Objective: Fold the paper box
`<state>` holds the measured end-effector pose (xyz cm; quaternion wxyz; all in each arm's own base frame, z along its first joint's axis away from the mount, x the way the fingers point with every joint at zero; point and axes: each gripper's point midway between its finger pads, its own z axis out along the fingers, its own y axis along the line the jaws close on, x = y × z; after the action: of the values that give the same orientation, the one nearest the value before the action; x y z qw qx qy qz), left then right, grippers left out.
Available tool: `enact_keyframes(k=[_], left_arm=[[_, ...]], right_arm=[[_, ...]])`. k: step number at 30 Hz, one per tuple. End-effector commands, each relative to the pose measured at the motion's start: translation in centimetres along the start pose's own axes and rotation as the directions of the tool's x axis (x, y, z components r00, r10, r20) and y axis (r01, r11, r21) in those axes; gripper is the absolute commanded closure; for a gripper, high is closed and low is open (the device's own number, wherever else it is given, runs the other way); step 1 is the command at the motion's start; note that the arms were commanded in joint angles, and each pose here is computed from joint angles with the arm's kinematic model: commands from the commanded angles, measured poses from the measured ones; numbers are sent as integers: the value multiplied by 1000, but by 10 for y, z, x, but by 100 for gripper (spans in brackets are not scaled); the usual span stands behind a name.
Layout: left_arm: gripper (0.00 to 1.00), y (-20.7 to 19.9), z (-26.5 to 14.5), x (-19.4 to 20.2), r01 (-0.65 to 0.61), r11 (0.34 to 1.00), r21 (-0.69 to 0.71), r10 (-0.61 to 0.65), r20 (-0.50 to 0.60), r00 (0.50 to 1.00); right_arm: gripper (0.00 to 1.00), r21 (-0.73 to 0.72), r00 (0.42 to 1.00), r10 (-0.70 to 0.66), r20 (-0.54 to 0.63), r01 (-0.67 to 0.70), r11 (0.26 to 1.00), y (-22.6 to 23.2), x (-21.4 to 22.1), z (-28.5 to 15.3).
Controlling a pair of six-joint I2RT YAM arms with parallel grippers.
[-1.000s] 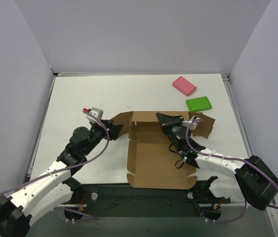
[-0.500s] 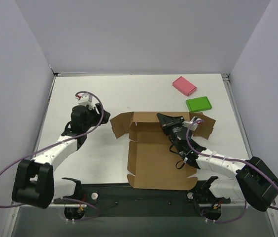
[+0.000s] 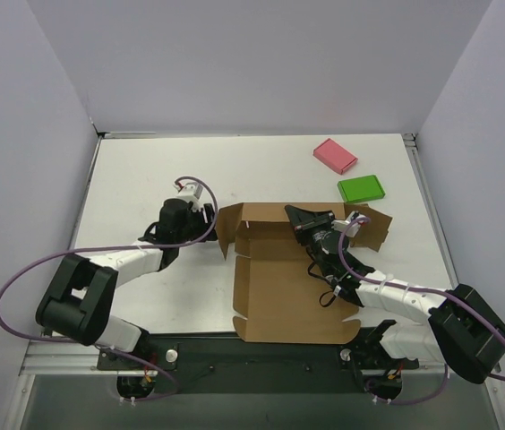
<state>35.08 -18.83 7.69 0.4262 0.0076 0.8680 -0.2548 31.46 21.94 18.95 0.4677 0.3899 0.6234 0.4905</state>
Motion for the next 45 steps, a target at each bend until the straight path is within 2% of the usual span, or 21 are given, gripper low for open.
enact_keyframes(k=[1,10,16,25,34,39,45], left_arm=[[35,-32,-18,-13,-37,991,126,24,105,994],[36,-81,-32,4,-114,937,330,75,127,989],[38,-98,-36,8,-157,903,401,101,157,982],[38,-125,-35,8,-207,864,458,131,193,973],[38,-142,-31,-20,-244,851,465,143,242,960],[38,-155,-30,-12,-269,818,508,160,249,955],[32,-158,-42,-1,-316,775,547,182,285,941]], right_arm=[[100,13,997,-71,26,71,997,-8,-4,0],[100,23,997,-70,20,69,997,-13,-1,2],[100,24,997,-77,24,76,997,-14,0,1],[100,28,996,-83,18,83,996,-15,2,1],[100,28,996,-84,15,84,996,-16,4,1],[100,32,997,-82,16,81,996,-18,4,1],[100,32,996,-82,16,82,996,-18,4,0]])
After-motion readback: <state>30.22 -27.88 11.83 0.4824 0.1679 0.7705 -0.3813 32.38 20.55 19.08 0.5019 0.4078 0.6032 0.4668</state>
